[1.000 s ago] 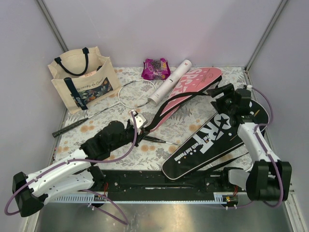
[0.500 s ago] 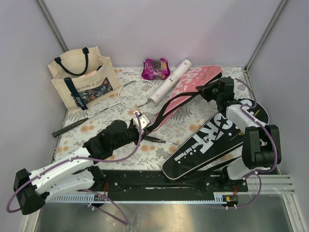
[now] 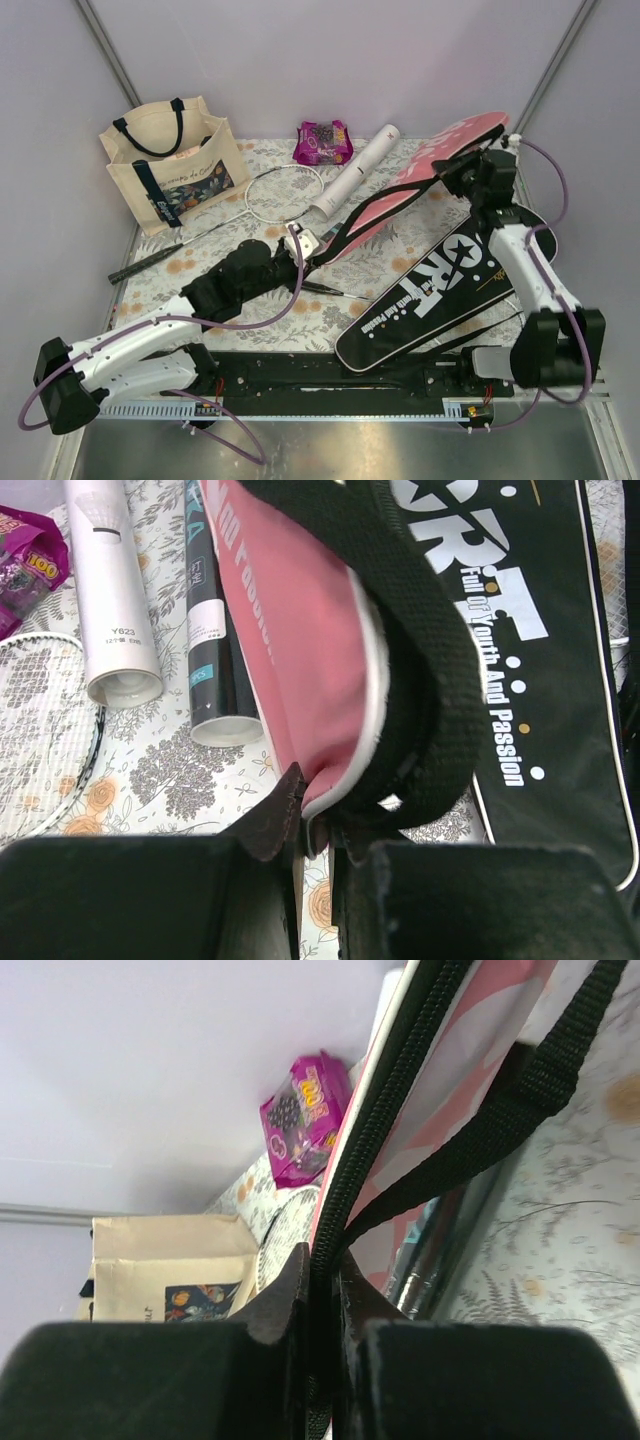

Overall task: Pack up the badminton gear
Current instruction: Place the racket bag at the center of the board.

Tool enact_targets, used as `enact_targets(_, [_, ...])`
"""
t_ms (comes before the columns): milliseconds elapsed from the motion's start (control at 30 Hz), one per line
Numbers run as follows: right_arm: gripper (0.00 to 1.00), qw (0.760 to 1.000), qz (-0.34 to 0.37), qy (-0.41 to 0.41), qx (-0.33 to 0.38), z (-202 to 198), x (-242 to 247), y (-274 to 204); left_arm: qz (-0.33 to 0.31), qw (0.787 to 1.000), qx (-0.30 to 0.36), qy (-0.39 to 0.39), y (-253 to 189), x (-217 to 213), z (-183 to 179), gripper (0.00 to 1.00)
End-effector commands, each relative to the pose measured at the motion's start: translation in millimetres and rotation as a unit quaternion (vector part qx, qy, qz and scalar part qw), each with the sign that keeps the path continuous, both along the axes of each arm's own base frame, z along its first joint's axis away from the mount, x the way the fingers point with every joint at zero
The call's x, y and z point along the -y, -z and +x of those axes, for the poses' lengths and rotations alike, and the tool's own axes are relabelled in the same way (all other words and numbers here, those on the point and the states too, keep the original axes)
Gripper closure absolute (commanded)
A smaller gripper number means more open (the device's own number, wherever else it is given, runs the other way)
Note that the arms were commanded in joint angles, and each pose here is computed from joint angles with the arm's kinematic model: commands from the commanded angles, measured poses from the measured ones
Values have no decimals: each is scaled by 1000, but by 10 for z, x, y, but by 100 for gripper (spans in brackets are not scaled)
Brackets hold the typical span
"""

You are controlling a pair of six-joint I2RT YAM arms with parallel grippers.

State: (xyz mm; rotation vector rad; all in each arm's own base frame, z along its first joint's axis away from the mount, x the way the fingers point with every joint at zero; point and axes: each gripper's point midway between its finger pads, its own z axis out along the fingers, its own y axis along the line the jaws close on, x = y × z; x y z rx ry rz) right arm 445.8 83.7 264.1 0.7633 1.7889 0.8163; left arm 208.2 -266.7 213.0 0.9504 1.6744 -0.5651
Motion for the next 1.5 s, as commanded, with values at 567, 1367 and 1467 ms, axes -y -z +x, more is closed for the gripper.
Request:
enact_targets(567, [100, 985, -65, -58, 150, -144, 45, 376, 17, 999, -32, -6, 100, 242, 177, 1])
enact_targets(1367, [100, 987, 10, 150, 62, 333, 761, 1180, -23, 966, -176, -190, 301, -494, 217, 2])
enact_targets(1467, [100, 983, 18, 165, 78, 299, 817, 1078, -15, 956, -199, -217, 456, -544, 214, 5])
